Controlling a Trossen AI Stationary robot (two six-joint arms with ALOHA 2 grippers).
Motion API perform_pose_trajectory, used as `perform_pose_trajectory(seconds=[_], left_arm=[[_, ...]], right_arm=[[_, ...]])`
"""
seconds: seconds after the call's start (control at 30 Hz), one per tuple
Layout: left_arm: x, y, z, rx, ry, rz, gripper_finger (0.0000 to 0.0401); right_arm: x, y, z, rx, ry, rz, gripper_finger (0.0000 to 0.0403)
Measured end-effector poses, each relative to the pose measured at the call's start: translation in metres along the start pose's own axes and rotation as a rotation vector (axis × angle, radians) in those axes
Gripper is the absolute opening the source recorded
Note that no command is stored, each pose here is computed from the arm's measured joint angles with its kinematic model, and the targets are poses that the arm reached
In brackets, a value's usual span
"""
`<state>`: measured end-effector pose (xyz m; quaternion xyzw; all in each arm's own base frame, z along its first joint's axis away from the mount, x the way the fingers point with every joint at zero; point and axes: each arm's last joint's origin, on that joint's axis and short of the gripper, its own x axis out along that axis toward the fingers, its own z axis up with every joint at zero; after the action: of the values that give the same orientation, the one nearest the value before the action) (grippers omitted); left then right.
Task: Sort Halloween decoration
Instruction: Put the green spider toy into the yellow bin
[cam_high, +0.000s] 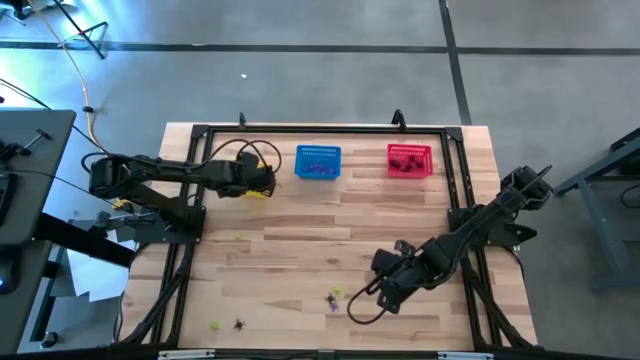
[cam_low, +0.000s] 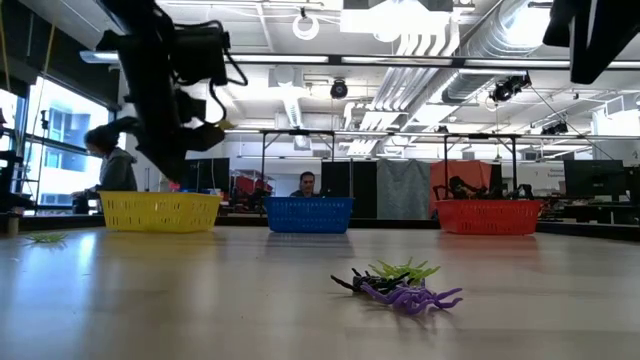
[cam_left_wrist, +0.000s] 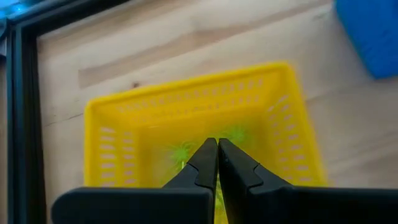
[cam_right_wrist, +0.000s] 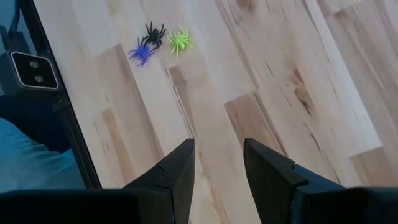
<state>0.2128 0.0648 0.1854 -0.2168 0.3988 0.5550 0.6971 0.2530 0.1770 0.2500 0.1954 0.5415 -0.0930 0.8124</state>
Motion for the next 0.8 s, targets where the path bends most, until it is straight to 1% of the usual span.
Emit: perform_pose_trajectory(seconds=[0.2, 0.47, 0.6, 0.7, 0.8], left_arm=[[0.002, 0.000, -0.007, 0.009, 0.005, 0.000, 0.0007], [0.002, 0.000, -0.006, 0.016, -0.001, 0.004, 0.0074], [0.002, 0.001, -0.007, 0.022, 0.009, 0.005, 0.0089], [-0.004, 0.000, -0.012, 0.030, 0.065, -0.044, 0.0088], [-0.018, -0.001, -0.022, 0.034, 0.121, -0.122, 0.0083]], right_arm=[[0.001, -0.002, 0.003, 0.011, -0.002, -0.005, 0.0133], [0.001, -0.002, 0.003, 0.012, -0.003, -0.005, 0.0133], [0.001, -0.002, 0.003, 0.012, -0.003, -0.005, 0.0133], [0.001, -0.002, 0.003, 0.012, -0.003, -0.004, 0.0133], [0.001, -0.002, 0.003, 0.012, -0.003, -0.004, 0.0133]])
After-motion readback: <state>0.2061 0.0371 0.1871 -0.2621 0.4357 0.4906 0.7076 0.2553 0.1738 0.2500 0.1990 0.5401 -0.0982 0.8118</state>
